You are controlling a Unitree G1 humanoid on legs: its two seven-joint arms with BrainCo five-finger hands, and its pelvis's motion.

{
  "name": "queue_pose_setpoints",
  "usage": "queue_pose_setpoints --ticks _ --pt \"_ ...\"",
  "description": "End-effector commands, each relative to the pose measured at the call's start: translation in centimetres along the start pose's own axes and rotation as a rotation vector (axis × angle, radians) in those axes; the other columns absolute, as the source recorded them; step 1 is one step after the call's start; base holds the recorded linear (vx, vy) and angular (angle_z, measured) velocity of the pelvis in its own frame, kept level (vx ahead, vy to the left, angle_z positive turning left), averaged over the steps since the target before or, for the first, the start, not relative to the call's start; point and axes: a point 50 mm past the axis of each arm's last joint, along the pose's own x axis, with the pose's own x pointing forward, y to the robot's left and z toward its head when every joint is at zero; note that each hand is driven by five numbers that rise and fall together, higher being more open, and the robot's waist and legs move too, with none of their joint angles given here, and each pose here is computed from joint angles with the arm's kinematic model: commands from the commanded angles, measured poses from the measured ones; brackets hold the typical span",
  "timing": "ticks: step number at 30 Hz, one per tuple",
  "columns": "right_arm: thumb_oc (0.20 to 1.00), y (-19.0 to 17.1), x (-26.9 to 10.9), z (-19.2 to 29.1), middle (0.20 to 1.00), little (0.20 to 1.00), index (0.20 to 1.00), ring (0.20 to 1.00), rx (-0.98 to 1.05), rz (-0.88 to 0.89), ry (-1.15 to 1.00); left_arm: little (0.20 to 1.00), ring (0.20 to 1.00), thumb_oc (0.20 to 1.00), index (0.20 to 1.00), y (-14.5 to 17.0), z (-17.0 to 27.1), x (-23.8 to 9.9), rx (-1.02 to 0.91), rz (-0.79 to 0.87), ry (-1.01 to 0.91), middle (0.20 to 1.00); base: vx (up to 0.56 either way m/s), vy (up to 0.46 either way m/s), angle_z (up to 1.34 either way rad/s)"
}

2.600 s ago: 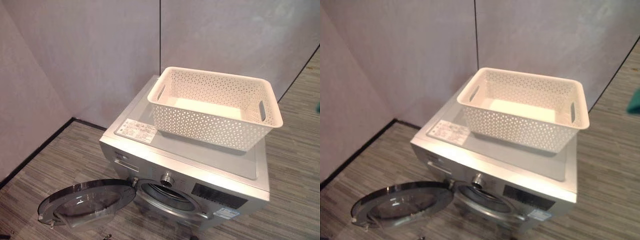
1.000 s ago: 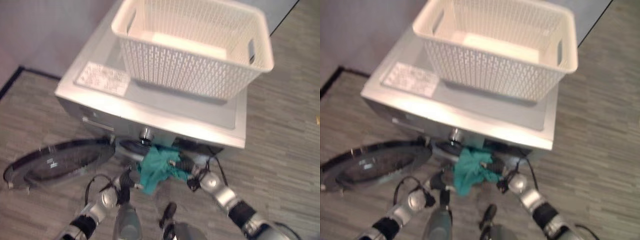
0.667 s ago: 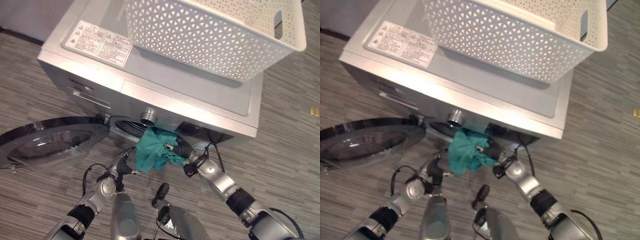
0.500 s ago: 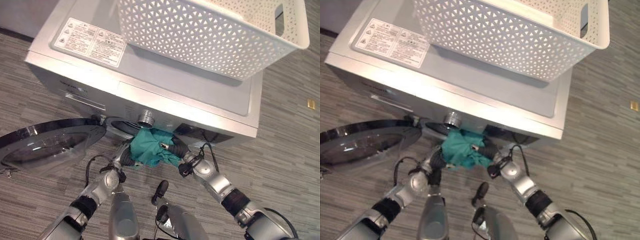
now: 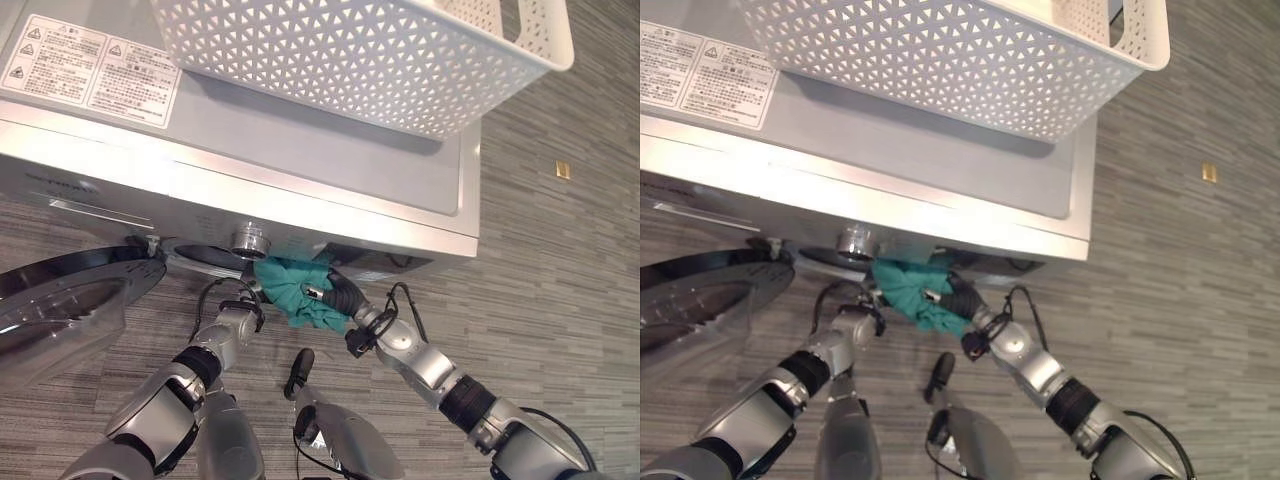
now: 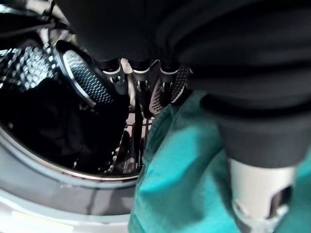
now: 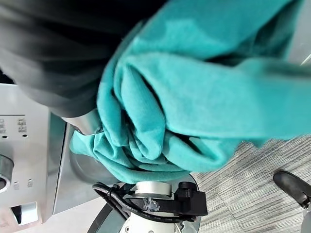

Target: Grab the laundry basket,head to the washer,open it,put in the laundry and shut it.

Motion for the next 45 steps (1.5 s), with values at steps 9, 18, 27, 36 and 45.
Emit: queue_pose_setpoints --ticks 9,18,27,36,45 --pt "0.2 -2.1 0.2 3.7 0.2 0.2 0.2 0.2 -0.012 -0.102 -0.181 0.2 0.2 0.2 0.2 0.0 2.0 -0.1 -0.284 0.087 0.015 0.2 0.0 0.0 0.0" --pt "1.0 -2.4 0.0 2.7 1.0 1.0 1.0 1.0 -0.136 -0.135 -0.132 0.2 0.2 0.2 0.2 -1.0 0.7 -1.5 -0.471 0.111 0.118 0.2 0.0 -0.001 0.03" --pt "1.0 -2.4 -1.1 -1.0 1.0 1.0 1.0 1.0 -0.283 -0.194 0.016 0.2 0.2 0.2 0.2 -3.7 -0.8 -3.6 -0.751 0.147 0.367 0.2 0.0 0.0 0.0" --pt "1.0 -3.5 -3.9 -5.3 1.0 1.0 1.0 1.0 -0.663 -0.202 0.206 0.2 0.2 0.2 0.2 -2.4 -2.6 -2.8 -0.882 0.291 0.51 0.2 -0.01 0.006 -0.01" --pt "1.0 -3.6 -13.9 -15.4 1.0 1.0 1.0 1.0 -0.677 -0.152 0.705 0.2 0.2 0.2 0.2 8.2 -7.9 0.5 -1.153 0.752 0.544 0.2 -0.02 -0.052 -0.01"
